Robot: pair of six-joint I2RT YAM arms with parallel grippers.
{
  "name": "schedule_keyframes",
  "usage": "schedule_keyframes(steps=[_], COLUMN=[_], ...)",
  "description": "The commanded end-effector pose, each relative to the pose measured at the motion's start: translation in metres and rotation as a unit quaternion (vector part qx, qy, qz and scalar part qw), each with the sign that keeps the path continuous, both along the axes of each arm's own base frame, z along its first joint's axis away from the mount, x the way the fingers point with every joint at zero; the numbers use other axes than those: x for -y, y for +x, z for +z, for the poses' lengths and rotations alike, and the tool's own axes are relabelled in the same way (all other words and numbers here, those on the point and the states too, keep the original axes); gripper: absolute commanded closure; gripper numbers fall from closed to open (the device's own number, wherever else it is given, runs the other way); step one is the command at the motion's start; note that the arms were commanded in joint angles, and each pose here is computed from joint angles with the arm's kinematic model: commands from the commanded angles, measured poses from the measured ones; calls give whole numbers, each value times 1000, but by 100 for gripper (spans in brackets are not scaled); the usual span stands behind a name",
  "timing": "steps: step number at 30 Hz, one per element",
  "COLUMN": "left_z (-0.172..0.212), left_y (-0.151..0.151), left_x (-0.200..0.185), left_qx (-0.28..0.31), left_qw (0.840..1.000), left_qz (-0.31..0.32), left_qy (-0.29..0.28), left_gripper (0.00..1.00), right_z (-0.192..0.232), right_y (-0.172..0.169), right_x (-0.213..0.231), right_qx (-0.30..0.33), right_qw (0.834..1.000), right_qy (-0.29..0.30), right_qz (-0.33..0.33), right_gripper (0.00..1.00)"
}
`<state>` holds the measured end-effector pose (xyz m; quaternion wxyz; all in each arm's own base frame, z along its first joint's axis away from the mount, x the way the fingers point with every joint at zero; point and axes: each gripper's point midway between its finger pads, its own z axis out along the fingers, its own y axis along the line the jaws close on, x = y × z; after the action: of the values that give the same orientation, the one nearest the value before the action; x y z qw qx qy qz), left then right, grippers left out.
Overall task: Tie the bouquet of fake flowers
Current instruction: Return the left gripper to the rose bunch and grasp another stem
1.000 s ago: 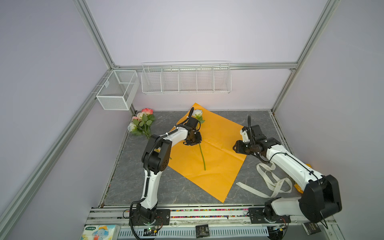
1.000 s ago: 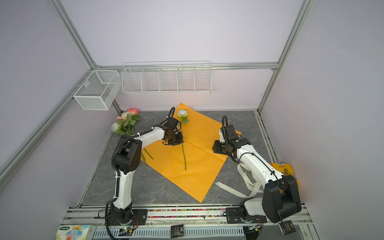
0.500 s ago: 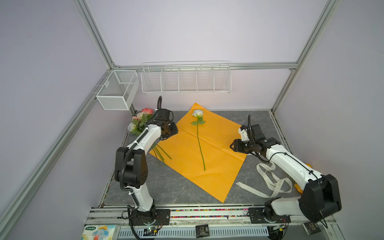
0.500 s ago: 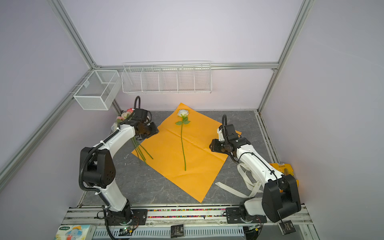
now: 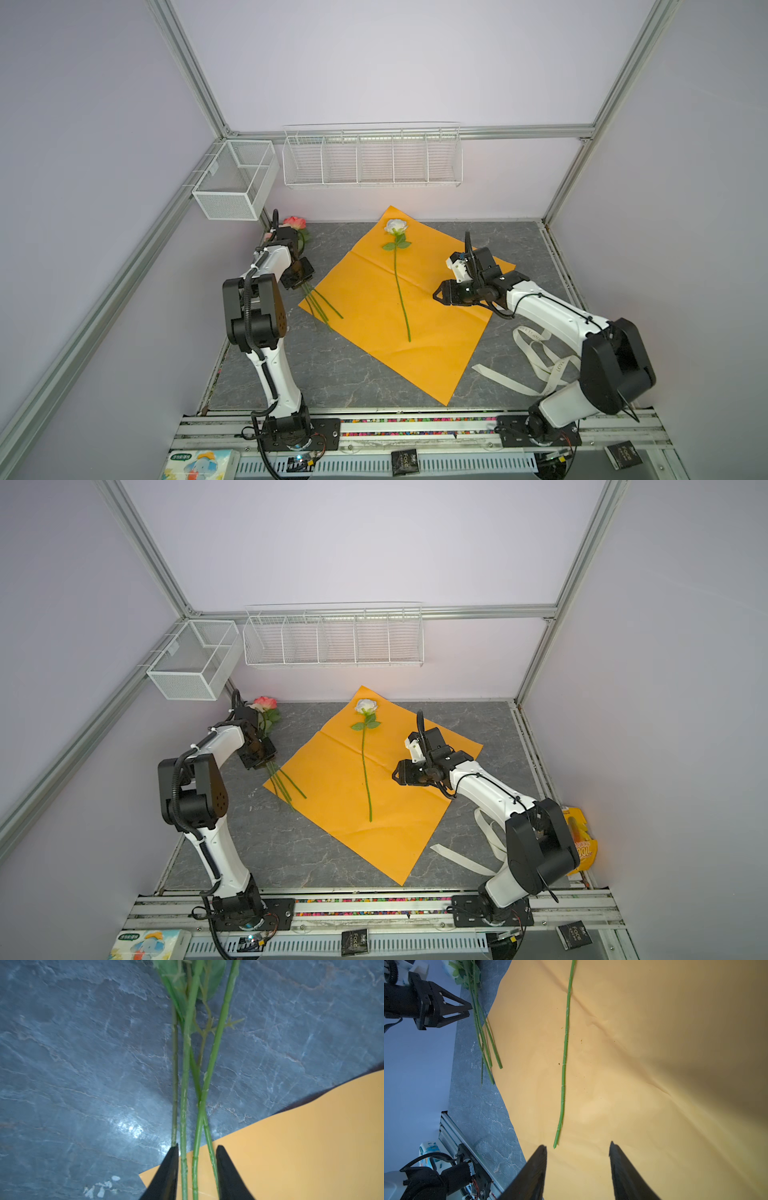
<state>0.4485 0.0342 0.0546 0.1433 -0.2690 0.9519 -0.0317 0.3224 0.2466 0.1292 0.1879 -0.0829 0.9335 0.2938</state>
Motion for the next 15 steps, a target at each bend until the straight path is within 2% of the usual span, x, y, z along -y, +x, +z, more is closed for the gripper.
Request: schedule_keyframes(steps=[1, 9, 15], left_z=[-3, -17, -24], left_y=[0, 1, 2], left_x=[-10, -8, -8], left_qx=[-15, -23, -26], left_qw=[1000, 1000, 1000], left_qz=[3, -1, -1], left_qy=[15, 8, 2], left_gripper=[69, 77, 86], right_z=[7, 6, 3], right_y=[5, 10, 7], right_x=[-23, -60, -64], right_qx=[6, -5, -10], right_qw=[999, 997, 998], right_qy=[22, 44, 40], right_qz=[25, 55, 57], right_gripper=[48, 48, 48])
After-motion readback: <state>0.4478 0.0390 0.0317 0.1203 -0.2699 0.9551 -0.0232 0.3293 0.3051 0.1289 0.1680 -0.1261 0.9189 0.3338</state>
